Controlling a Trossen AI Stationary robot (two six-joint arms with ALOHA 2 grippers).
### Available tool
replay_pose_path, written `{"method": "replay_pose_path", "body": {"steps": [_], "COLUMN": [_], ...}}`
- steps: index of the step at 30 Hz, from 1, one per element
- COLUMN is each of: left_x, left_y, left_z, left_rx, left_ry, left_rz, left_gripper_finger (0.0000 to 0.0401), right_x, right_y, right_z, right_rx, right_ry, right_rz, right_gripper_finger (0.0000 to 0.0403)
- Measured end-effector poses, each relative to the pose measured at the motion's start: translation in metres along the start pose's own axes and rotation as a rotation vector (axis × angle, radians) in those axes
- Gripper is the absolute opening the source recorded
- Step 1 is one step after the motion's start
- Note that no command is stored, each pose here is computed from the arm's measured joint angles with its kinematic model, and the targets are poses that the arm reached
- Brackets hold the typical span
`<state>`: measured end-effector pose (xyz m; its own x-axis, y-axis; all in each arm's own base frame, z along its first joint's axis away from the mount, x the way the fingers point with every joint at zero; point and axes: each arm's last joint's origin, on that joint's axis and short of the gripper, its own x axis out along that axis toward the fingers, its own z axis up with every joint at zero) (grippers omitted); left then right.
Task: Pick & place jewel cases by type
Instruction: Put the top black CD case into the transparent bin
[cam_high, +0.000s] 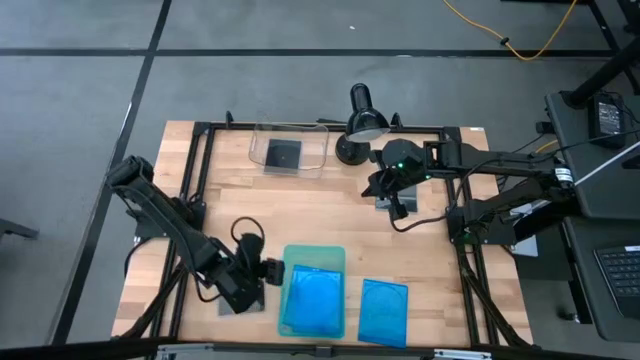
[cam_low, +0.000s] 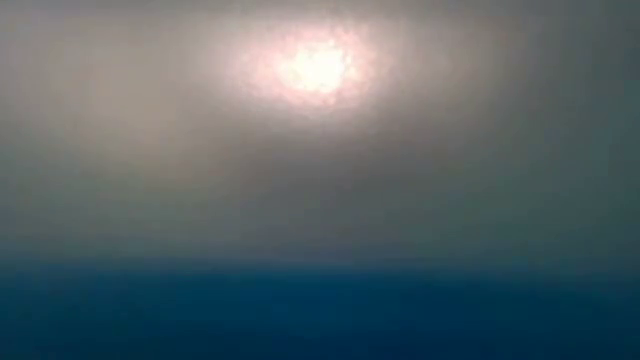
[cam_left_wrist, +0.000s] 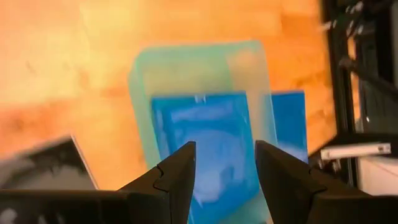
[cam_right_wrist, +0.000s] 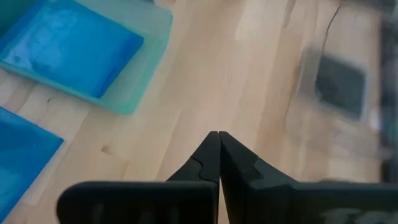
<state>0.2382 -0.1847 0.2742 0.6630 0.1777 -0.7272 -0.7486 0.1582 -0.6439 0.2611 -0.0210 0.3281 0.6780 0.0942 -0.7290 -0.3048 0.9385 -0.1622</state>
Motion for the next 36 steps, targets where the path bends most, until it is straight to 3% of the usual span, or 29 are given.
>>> {"method": "replay_pose_path", "body": {"steps": [10,17,23,28,36], "left_x": [0.002,0.007,0.003,-0.008,-0.029], "left_y": [0.009,0.019,0.025,0.024,0.024], "left_z": [0.028,0.057,0.086,0.108,0.144], "left_rx": [0.135,0.228,0.367,0.547,0.650], "left_ry": [-0.162,-0.340,-0.401,-0.432,-0.509], "left_rz": [0.132,0.289,0.464,0.491,0.508], "left_gripper_finger": [0.0157,0.0148,0.0088,0.0010,0.0001], "right_x": [0.054,0.070,0.065,0.058,0.057], "right_y": [0.011,0.004,-0.016,-0.032,-0.039], "right_z": [-0.074,-0.117,-0.136,-0.149,-0.169], "right_rx": [0.242,0.482,0.674,0.797,0.896], "right_ry": [0.183,0.272,0.280,0.299,0.382], "right_rz": [0.030,-0.116,-0.212,-0.348,-0.407], "right_gripper_finger": [0.0006,0.0006,0.0006,0.0006,0.0006]}}
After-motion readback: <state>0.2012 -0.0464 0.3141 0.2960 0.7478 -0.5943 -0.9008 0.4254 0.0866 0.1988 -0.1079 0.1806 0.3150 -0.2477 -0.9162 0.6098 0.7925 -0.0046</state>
